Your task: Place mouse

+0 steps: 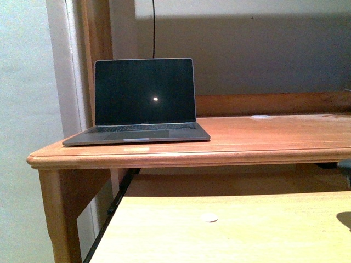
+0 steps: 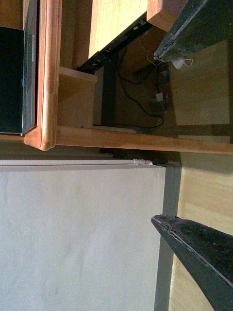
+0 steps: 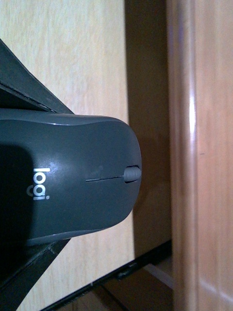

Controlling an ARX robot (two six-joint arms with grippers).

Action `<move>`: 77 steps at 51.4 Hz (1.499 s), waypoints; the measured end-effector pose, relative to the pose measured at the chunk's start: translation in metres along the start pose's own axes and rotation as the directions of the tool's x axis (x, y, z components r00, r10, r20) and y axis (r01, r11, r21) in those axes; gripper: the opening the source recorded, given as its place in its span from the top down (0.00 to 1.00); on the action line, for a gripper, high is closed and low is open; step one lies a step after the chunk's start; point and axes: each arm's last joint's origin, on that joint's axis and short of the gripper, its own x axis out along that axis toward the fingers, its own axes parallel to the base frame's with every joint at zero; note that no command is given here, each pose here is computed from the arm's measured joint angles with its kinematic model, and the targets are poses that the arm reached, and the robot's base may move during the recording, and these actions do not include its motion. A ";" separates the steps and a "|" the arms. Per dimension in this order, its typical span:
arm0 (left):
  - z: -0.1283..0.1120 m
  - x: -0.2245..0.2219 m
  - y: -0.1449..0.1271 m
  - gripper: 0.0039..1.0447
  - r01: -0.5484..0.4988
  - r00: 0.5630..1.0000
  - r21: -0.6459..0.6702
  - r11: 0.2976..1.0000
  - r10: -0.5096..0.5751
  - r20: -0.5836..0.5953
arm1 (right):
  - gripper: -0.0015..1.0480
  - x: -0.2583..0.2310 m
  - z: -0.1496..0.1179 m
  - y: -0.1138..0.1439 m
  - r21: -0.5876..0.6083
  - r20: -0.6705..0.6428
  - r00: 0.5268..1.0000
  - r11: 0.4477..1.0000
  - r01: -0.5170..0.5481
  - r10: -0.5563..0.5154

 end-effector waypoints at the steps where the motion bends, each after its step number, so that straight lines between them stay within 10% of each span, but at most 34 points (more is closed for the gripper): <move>1: 0.000 0.000 0.000 0.07 0.000 1.000 0.000 1.000 0.000 0.000 | 0.48 -0.001 0.003 0.001 0.004 0.005 1.000 1.000 -0.002 0.002; 18: 0.000 0.000 0.000 0.07 0.000 1.000 0.000 1.000 0.000 0.000 | 0.48 0.050 0.093 0.084 -0.011 0.082 0.995 0.999 -0.052 0.053; 69: 0.000 0.000 0.000 0.07 0.000 1.000 0.000 1.000 0.000 0.000 | 0.48 0.193 0.097 0.129 -0.072 -0.022 0.985 0.983 0.169 -0.171; 77: 0.000 0.000 0.000 0.07 0.000 1.000 0.000 1.000 0.000 0.000 | 0.27 0.195 0.099 0.130 -0.065 0.023 0.987 0.985 0.160 -0.159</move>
